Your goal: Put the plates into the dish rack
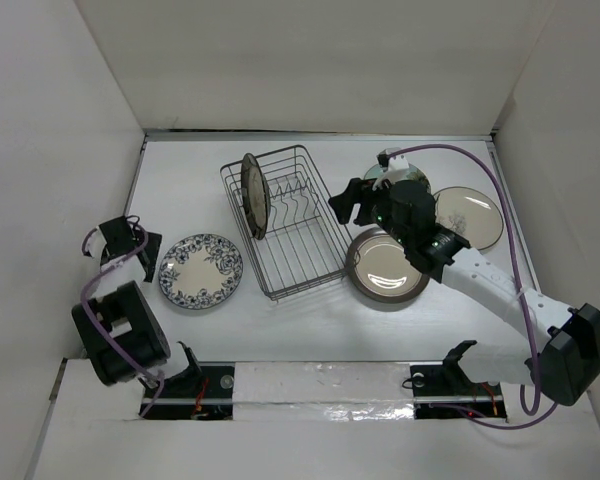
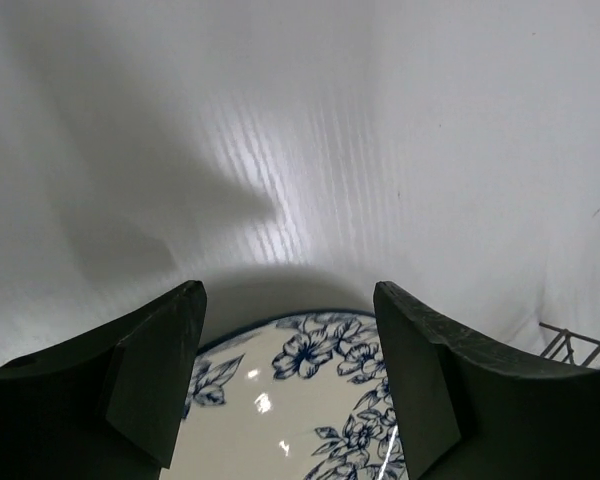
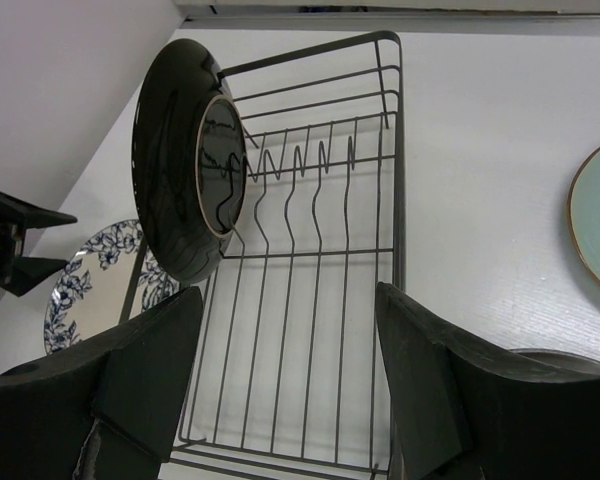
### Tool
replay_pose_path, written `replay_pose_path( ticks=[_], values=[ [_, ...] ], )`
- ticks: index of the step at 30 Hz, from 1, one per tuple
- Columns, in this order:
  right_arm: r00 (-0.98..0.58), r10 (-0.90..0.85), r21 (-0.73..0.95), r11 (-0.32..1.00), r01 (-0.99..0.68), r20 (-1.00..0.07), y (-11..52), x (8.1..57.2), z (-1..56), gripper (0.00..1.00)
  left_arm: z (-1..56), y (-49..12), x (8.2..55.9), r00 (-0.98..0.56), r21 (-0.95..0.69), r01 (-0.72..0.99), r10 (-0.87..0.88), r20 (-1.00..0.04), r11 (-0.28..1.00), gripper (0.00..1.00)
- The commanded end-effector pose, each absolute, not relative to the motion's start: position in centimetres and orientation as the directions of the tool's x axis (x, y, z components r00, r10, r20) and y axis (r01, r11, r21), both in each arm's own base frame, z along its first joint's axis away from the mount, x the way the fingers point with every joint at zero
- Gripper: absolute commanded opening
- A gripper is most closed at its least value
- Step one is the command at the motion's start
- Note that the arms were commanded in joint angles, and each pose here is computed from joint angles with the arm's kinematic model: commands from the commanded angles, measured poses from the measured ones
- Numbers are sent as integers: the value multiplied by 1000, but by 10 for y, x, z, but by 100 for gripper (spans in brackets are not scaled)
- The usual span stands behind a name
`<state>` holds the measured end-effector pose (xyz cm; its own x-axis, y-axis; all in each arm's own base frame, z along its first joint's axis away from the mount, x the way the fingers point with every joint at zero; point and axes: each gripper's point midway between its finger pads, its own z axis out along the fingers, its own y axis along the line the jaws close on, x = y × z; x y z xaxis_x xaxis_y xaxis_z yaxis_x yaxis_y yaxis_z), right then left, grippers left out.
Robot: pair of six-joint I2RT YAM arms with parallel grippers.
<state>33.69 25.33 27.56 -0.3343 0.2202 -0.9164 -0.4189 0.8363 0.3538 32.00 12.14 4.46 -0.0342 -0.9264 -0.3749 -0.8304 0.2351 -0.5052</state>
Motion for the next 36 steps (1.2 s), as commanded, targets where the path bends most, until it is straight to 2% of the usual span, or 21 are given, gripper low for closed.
replay_pose_path(
  ticks=[1,2,4,7,8,10,17,21,25,26,28,29,32,35,36],
  values=[
    [-284,252,363,808,-464,-925,263,338,300,75,91,125,306,4,-516,-800,-858,-514,306,66],
    [-285,252,363,809,-462,-925,263,338,300,75,100,126,302,9,-503,-800,-832,-555,326,64],
    [-285,253,364,810,-461,-924,263,338,299,75,132,103,309,-45,-539,-706,-789,-612,458,50],
    [-289,249,362,809,-463,-924,264,339,297,76,149,72,305,-123,-569,-611,-776,-619,550,27],
    [-291,247,362,810,-461,-924,264,339,296,76,142,57,299,-186,-582,-585,-792,-582,565,15],
    [-290,248,361,812,-459,-924,263,339,296,76,139,44,292,-241,-587,-555,-789,-565,589,0],
    [-292,247,360,819,-447,-924,260,342,293,76,96,-28,253,-563,-610,-476,-752,-342,634,0],
    [-293,243,355,830,-430,-925,256,346,290,76,93,-53,233,-661,-583,-458,-695,-282,671,0],
    [-297,237,349,840,-415,-925,253,351,285,76,75,-57,203,-731,-470,-492,-641,-235,733,0],
    [-294,239,347,845,-406,-925,249,354,285,76,74,-61,201,-738,-483,-486,-638,-219,728,13],
    [-301,234,346,847,-404,-924,250,355,281,76,73,-65,199,-750,-490,-475,-628,-209,731,27],
    [-305,229,343,849,-402,-924,251,356,279,76,72,-65,198,-750,-486,-479,-628,-207,731,38],
    [-312,225,342,849,-403,-923,252,357,276,76,68,-67,197,-758,-475,-486,-624,-190,734,59],
    [-316,221,341,850,-401,-922,253,358,274,76,62,-70,194,-769,-463,-498,-620,-155,733,70],
    [-318,220,341,850,-401,-922,253,358,273,76,62,-72,193,-777,-459,-494,-611,-148,739,70]
  ],
)
